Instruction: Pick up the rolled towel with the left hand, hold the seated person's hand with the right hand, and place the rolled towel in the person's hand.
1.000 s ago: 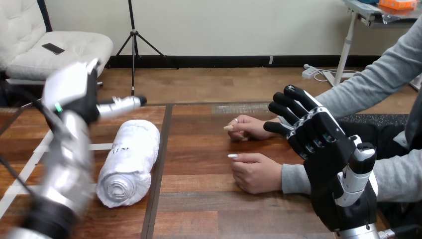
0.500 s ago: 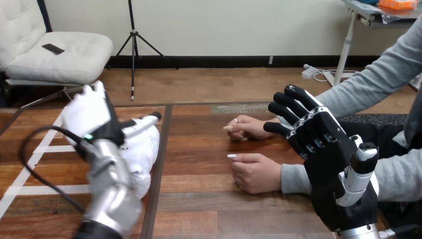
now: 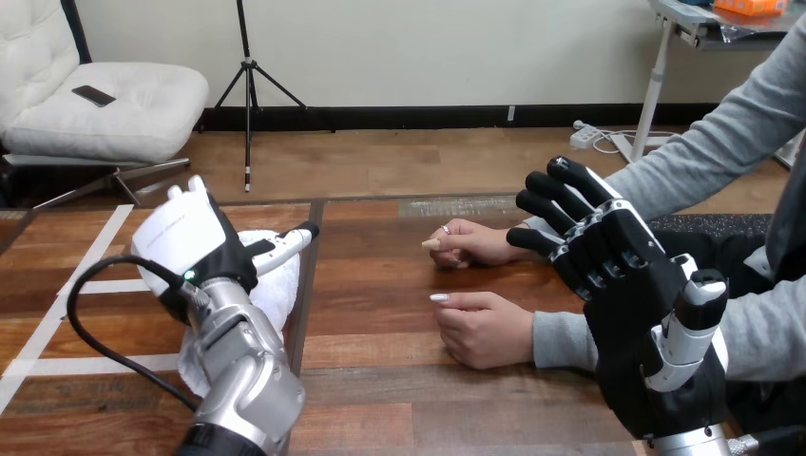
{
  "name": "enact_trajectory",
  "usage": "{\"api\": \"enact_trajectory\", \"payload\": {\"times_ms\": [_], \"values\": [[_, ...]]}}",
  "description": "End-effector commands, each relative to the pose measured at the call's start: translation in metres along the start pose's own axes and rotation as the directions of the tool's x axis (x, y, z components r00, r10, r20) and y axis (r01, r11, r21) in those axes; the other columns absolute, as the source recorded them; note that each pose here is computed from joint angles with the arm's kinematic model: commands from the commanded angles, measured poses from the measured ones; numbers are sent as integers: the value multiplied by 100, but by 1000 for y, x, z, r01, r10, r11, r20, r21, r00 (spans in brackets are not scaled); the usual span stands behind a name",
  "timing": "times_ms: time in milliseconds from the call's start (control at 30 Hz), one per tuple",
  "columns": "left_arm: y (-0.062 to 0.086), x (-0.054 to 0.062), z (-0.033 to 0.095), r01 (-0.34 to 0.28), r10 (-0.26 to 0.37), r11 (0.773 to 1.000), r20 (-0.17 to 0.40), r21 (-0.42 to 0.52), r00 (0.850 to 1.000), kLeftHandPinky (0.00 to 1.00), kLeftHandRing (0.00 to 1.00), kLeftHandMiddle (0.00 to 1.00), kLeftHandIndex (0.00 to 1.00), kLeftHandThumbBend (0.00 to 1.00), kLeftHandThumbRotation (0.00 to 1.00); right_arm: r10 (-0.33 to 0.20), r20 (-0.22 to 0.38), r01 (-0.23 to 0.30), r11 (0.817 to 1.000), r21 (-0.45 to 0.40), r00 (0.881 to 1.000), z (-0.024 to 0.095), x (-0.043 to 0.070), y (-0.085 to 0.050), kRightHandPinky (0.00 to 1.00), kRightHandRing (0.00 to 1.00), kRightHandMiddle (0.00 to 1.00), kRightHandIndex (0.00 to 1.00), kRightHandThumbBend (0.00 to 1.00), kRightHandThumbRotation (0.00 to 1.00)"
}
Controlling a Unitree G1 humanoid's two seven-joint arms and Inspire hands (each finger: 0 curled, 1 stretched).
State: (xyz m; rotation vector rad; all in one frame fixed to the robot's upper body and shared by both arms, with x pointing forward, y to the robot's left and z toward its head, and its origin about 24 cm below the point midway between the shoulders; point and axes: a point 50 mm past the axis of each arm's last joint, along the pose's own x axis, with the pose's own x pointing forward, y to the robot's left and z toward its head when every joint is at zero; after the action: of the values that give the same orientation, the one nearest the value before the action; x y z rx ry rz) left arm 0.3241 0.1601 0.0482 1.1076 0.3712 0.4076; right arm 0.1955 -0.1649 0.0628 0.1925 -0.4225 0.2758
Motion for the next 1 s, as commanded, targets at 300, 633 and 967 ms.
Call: {"api": "enact_trajectory", "payload": {"times_ms": [300, 633, 967], "values": [[19, 8, 15, -93, 91, 995, -46, -46, 995, 85, 92, 94, 93, 98, 75, 51, 102, -50, 999, -17, 993, 15, 19, 4, 76, 85, 85, 85, 99, 100], [14, 11, 13, -72, 66, 996, -106, -49, 992, 85, 92, 94, 92, 99, 77, 54, 103, -54, 999, -10, 993, 15, 20, 4, 76, 86, 85, 85, 98, 100], [10, 13, 13, -61, 48, 995, -152, -85, 987, 87, 93, 94, 92, 97, 74, 54, 106, -53, 998, -14, 993, 14, 21, 4, 76, 86, 85, 85, 97, 100]]}}
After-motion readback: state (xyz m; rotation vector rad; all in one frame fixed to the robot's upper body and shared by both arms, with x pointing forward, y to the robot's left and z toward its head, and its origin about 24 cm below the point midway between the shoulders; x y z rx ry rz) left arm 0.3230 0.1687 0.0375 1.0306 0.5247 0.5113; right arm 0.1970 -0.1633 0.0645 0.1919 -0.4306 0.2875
